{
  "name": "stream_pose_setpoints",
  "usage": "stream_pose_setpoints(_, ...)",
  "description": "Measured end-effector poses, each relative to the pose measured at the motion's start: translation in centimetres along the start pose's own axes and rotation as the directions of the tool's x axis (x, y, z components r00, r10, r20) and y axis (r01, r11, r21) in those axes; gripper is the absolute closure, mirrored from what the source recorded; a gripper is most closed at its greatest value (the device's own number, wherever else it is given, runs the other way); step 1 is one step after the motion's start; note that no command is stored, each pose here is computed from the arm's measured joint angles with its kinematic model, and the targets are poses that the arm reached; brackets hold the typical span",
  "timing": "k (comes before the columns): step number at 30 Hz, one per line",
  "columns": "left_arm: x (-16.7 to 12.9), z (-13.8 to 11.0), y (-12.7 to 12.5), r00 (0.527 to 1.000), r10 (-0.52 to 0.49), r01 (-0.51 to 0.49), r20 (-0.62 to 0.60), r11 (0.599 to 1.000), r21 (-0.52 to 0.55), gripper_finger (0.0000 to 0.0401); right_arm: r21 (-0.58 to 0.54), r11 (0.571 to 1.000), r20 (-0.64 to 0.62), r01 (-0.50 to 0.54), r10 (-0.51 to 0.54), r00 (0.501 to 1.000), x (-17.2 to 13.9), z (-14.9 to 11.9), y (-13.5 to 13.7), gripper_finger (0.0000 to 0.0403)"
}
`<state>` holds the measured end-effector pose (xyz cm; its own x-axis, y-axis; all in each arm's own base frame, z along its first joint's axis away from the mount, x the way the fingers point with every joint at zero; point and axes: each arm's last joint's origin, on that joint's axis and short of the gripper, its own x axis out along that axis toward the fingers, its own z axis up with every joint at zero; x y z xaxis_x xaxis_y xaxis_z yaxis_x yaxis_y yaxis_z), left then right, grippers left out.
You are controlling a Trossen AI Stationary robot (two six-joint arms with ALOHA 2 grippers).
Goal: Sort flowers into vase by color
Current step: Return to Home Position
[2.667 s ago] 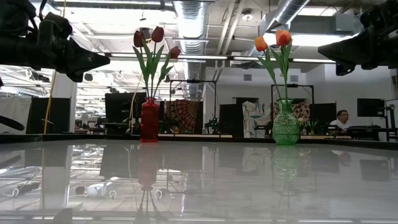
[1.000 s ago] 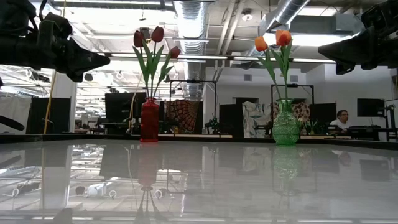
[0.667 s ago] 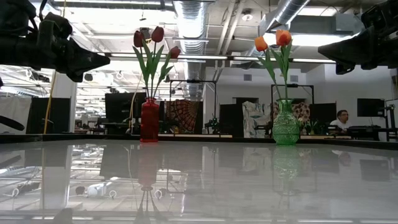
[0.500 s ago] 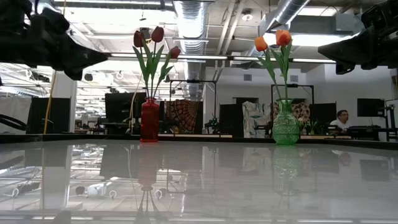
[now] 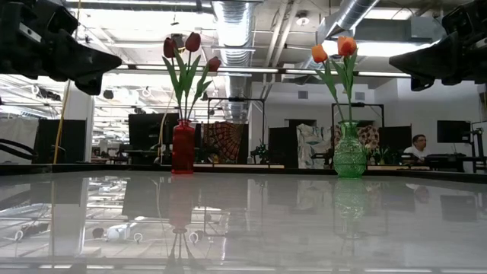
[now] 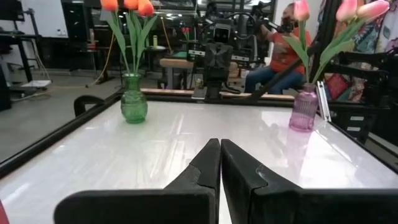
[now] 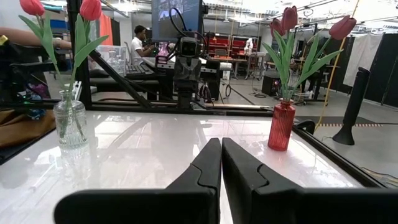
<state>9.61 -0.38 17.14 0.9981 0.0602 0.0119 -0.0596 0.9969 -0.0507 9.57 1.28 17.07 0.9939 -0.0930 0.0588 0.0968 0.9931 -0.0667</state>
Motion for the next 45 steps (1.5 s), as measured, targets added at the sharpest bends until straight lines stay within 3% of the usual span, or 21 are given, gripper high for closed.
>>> stream_pose_setpoints(10, 0.0, 0.1, 0.1, 1.0, 0.014, -0.014, 0.004, 1.0, 0.0, 0.0401, 0.0, 1.0, 0.0, 0.0, 0.0, 1.0, 0.0, 0.0, 0.0, 0.036)
stream_pose_setpoints(20, 0.0, 0.1, 1.1, 0.993, 0.116, -0.116, 0.01, 0.993, 0.0, 0.0401, 0.0, 1.0, 0.0, 0.0, 0.0, 1.0, 0.0, 0.0, 0.0, 0.036)
stream_pose_setpoints(45, 0.0, 0.2, 1.1, 0.993, 0.118, -0.118, 0.011, 0.993, 0.0, 0.0401, 0.0, 1.0, 0.0, 0.0, 0.0, 1.0, 0.0, 0.0, 0.0, 0.036)
